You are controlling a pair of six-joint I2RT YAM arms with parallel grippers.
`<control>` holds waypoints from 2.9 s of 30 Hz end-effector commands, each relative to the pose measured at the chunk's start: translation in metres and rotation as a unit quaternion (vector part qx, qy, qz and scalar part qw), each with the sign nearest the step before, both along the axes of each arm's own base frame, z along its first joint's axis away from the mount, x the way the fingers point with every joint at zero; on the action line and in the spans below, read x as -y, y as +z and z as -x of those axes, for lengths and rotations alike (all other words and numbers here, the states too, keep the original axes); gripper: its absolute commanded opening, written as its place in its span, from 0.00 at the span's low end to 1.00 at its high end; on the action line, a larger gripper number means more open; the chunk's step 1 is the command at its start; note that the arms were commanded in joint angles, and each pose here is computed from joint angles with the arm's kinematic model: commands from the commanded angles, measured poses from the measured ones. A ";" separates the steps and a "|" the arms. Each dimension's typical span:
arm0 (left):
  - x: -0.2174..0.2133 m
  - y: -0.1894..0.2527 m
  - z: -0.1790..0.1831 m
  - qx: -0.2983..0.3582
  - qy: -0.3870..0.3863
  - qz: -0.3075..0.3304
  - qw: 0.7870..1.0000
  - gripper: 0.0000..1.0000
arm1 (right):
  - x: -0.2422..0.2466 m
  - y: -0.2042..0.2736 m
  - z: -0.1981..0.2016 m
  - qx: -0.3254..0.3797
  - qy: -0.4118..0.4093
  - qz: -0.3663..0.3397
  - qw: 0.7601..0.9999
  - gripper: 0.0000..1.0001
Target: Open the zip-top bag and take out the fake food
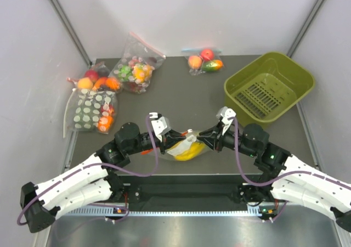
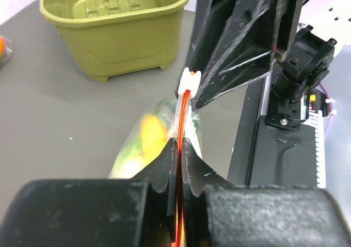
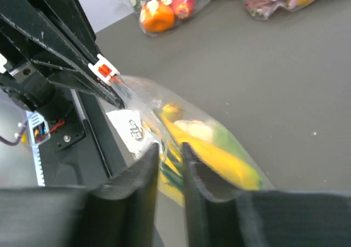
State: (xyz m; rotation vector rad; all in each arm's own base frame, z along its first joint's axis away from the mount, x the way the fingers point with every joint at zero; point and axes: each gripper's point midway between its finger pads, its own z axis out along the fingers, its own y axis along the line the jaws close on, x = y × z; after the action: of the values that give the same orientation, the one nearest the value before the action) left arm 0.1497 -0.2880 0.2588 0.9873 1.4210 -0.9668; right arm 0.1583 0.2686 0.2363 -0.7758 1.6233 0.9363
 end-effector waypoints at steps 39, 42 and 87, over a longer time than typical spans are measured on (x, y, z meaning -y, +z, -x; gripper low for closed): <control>0.016 0.011 0.039 -0.018 -0.121 0.025 0.992 0.00 | -0.020 0.031 0.028 0.133 0.132 -0.054 0.981 0.24; 0.017 0.009 0.037 -0.021 -0.120 0.019 0.992 0.02 | -0.021 0.034 0.032 0.137 0.144 -0.060 0.978 0.04; 0.035 0.028 0.003 0.070 -0.025 -0.039 0.996 0.55 | -0.027 0.024 0.020 0.085 0.125 -0.029 0.988 0.00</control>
State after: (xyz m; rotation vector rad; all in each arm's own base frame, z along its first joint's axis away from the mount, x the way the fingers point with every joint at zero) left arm 0.1405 -0.3208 0.2636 1.1685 1.3937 -0.8877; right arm 0.1364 0.2945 0.2312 -1.0298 1.4470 1.0462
